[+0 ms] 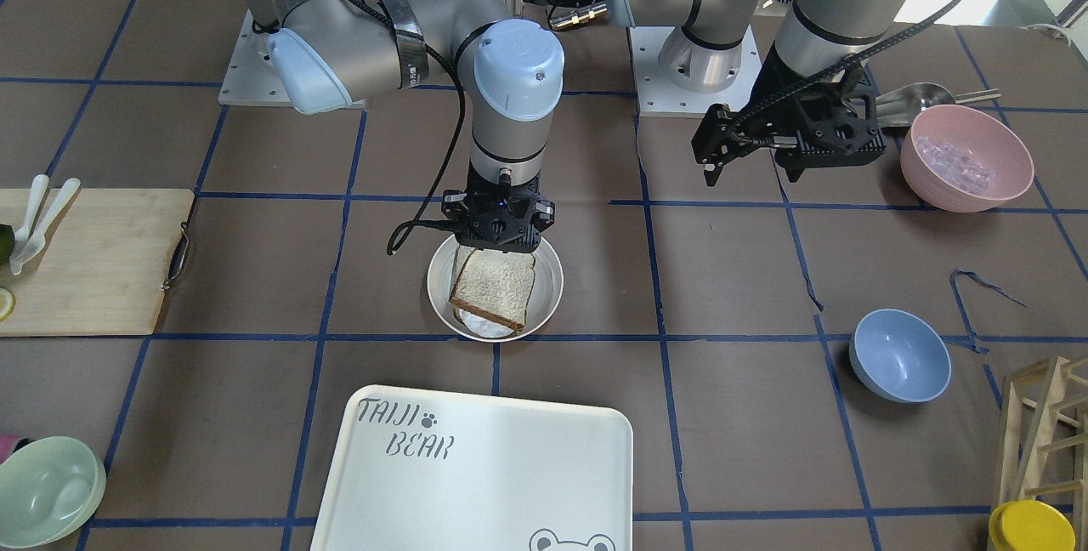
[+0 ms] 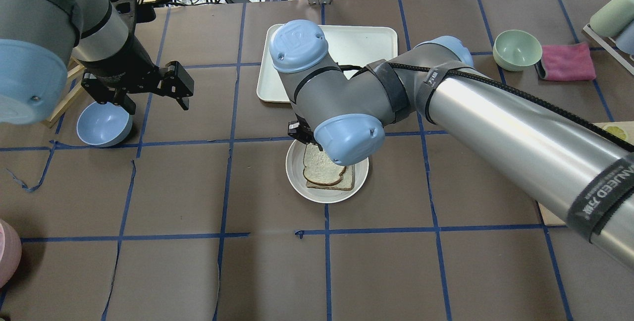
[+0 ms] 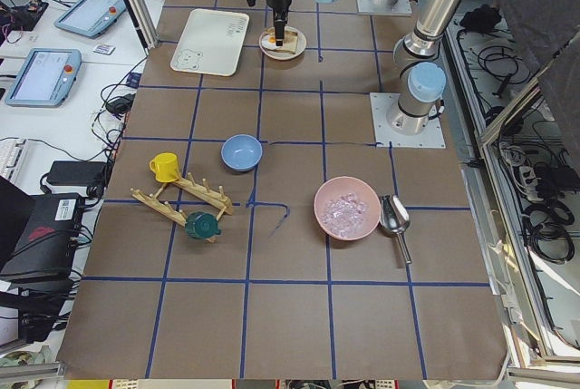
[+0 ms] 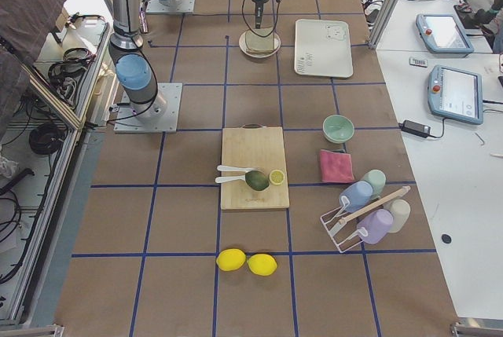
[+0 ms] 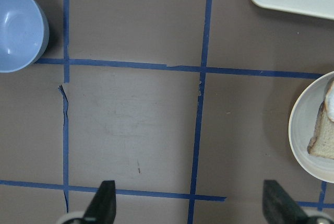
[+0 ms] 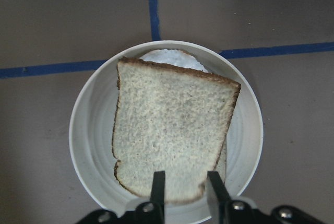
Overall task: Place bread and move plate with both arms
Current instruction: 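Lower the bread onto the egg and open the right gripper, then raise the right arm back to rest while the left arm moves forward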
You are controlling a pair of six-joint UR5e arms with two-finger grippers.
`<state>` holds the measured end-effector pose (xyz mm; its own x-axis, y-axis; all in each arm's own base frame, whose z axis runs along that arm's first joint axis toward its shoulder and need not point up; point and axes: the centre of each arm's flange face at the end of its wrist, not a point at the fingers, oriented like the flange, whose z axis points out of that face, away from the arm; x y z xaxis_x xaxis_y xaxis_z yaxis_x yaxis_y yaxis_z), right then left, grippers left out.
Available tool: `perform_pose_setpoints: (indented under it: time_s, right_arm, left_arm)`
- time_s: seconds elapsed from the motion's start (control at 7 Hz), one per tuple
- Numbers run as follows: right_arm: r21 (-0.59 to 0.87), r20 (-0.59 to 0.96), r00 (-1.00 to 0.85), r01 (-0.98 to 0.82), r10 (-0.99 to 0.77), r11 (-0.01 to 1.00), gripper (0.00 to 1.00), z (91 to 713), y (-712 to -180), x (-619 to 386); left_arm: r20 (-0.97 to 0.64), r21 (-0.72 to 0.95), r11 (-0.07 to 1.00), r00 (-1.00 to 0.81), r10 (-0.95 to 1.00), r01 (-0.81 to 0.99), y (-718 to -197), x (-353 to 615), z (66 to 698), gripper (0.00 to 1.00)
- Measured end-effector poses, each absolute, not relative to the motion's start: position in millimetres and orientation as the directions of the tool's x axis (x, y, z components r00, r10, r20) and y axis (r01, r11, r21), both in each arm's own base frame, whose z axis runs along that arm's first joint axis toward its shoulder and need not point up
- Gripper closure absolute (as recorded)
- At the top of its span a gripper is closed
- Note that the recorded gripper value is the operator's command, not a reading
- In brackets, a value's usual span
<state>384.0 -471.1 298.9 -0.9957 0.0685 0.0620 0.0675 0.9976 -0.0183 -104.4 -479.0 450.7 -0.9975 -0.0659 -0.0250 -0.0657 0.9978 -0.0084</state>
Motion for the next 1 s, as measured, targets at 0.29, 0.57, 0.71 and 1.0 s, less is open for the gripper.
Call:
perform_pose_setpoints:
  time_s: [0.29,0.57,0.71,1.0]
  right_arm:
    - [-0.012,-0.034,-0.998,0.052,0.051,0.999,0.0,310.3,-477.0,384.6]
    - [-0.016,-0.044,-0.999,-0.025,-0.026,1.0,0.0,335.2,-509.4,331.4]
    - [-0.001,-0.041,-0.998,-0.048,-0.048,0.999,0.0,363.0,-529.2,285.7]
    - [0.031,-0.033,-0.994,-0.104,-0.103,0.994,0.0,450.2,-563.6,199.9]
  left_arm:
    - [-0.025,-0.008,0.998,-0.998,-0.066,-0.066,-479.1,-104.4,450.7,0.0]
    - [-0.025,-0.005,0.998,-0.997,-0.066,-0.066,-478.8,-104.6,449.6,0.0]
    - [-0.026,-0.003,0.998,-0.997,-0.07,-0.07,-478.6,-104.3,449.3,0.0]
    - [-0.031,0.007,0.997,-0.996,-0.08,-0.081,-479.4,-103.3,446.7,0.0]
